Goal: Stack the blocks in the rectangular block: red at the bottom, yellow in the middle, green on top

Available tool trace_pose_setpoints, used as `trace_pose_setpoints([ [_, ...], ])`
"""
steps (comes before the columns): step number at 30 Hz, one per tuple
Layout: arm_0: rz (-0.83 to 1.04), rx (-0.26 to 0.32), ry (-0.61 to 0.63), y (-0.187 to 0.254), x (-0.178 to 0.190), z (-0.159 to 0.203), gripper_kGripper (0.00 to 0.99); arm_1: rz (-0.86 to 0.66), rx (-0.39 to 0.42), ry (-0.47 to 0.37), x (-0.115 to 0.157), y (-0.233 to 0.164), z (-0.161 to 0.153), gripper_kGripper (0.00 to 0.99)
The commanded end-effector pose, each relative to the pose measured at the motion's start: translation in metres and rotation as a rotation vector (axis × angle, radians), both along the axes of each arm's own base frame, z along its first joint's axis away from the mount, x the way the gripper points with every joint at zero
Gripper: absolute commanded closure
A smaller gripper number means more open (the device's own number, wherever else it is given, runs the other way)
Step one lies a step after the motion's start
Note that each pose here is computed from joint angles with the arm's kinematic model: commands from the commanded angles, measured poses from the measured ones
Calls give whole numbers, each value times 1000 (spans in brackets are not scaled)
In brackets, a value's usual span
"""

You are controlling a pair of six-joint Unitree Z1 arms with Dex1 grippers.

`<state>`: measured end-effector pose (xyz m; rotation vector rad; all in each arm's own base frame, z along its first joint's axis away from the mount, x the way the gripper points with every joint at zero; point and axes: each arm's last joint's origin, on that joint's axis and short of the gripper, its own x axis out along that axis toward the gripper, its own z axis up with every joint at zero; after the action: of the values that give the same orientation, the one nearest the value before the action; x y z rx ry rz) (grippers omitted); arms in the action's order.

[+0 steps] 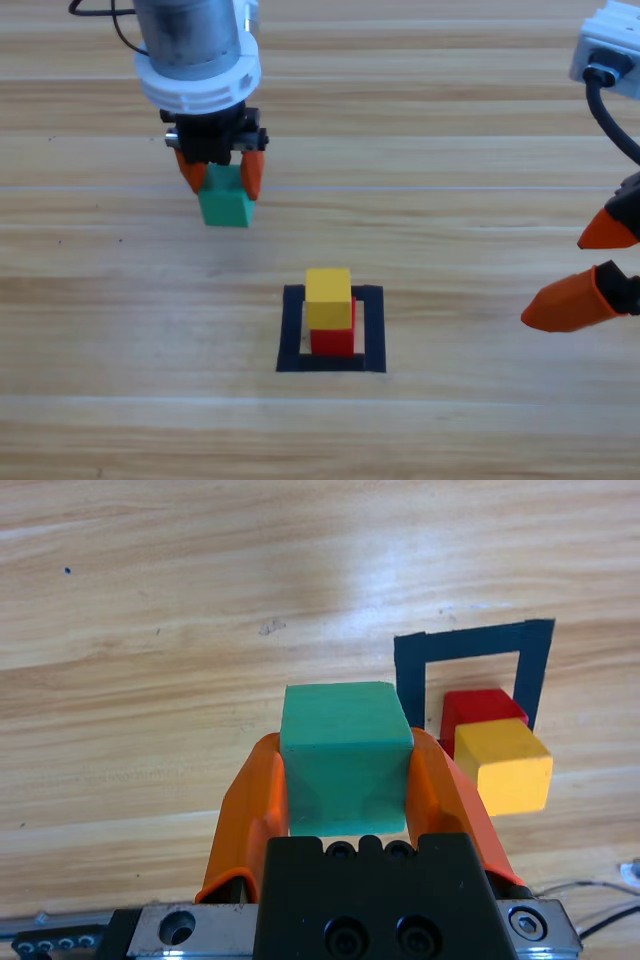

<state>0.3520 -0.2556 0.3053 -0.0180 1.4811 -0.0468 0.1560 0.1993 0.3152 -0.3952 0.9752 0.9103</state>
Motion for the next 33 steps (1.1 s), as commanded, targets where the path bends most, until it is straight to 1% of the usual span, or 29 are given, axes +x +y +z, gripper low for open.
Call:
trace_pose_setpoints([
  [1,5,-28,-29,12,-12,30,959,-16,-37,26,9,1,-14,4],
  [4,23,-20,-70,5,-31,44,972,-16,-37,26,9,1,-14,4],
  [7,40,-4,-97,-8,-44,47,972,-16,-37,26,9,1,-14,4],
  [10,67,-1,-130,-19,-57,52,972,-16,-37,26,9,0,-13,4],
  [13,72,-12,-147,-30,-67,56,972,-15,-38,25,9,0,-13,4],
  [19,69,-6,-110,-47,-68,41,972,-15,-38,25,9,0,-13,4],
  [33,49,24,-84,-86,-67,8,972,-15,-41,28,10,1,-14,4],
])
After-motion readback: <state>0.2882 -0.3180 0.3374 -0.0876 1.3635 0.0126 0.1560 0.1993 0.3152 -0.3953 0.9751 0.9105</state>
